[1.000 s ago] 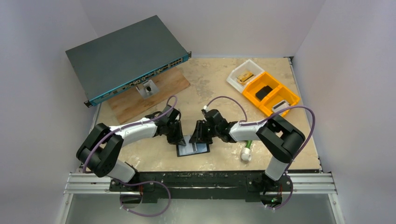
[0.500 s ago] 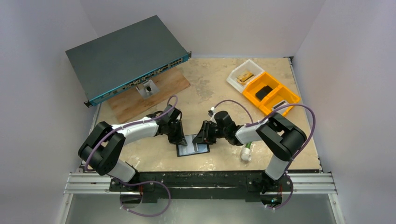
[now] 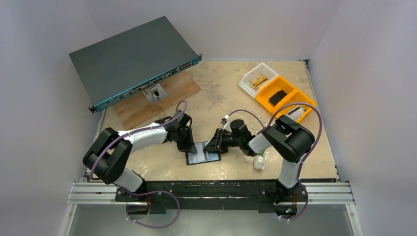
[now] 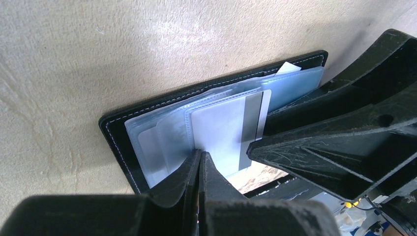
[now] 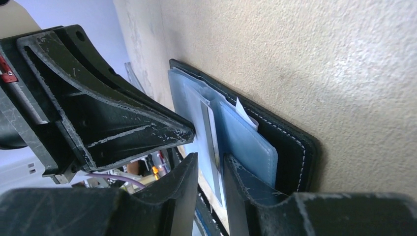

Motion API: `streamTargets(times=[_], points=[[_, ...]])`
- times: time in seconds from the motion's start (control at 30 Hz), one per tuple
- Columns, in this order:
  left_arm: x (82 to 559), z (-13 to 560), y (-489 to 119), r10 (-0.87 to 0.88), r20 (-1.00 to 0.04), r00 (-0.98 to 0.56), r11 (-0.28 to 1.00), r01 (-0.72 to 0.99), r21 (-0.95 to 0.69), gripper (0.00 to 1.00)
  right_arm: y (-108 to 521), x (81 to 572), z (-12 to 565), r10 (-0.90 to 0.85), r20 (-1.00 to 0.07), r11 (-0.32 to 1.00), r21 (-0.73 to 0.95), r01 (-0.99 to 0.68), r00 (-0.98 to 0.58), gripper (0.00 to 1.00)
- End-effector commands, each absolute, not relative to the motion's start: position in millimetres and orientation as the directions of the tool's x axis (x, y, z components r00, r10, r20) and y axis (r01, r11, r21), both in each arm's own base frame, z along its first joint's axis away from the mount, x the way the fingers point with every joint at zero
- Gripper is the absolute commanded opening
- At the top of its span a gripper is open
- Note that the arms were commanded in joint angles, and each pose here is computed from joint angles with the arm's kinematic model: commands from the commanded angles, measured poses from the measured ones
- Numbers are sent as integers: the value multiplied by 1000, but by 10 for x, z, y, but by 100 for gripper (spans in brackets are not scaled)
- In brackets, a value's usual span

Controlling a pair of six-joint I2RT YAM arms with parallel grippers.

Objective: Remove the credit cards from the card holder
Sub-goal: Remove the credit card from the card holder.

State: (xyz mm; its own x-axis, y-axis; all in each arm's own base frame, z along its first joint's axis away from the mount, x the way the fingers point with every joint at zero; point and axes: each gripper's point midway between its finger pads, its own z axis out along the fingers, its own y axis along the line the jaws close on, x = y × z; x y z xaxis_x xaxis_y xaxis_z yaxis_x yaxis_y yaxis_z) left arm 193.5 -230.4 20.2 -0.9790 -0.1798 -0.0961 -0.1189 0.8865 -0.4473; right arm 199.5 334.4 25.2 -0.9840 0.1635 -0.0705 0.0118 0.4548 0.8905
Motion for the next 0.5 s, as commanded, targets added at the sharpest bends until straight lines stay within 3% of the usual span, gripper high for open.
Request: streamTargets(times=[0.0,0.3,0.47], points=[[1804,-119,-1949,-180,-91,-979,953,-151,-262,0,3356,1972,298,166,-60,417,909,15,-984,23],[1784,-133,-1879,-186,-90,-979,959,-160,-233,0,3265,2017,269,202,-60,422,906,32,-978,1],[1783,-134,-1829,-194,-92,-977,960,-170,-221,0,3241,2030,260,209,-61,423,906,33,-976,0]])
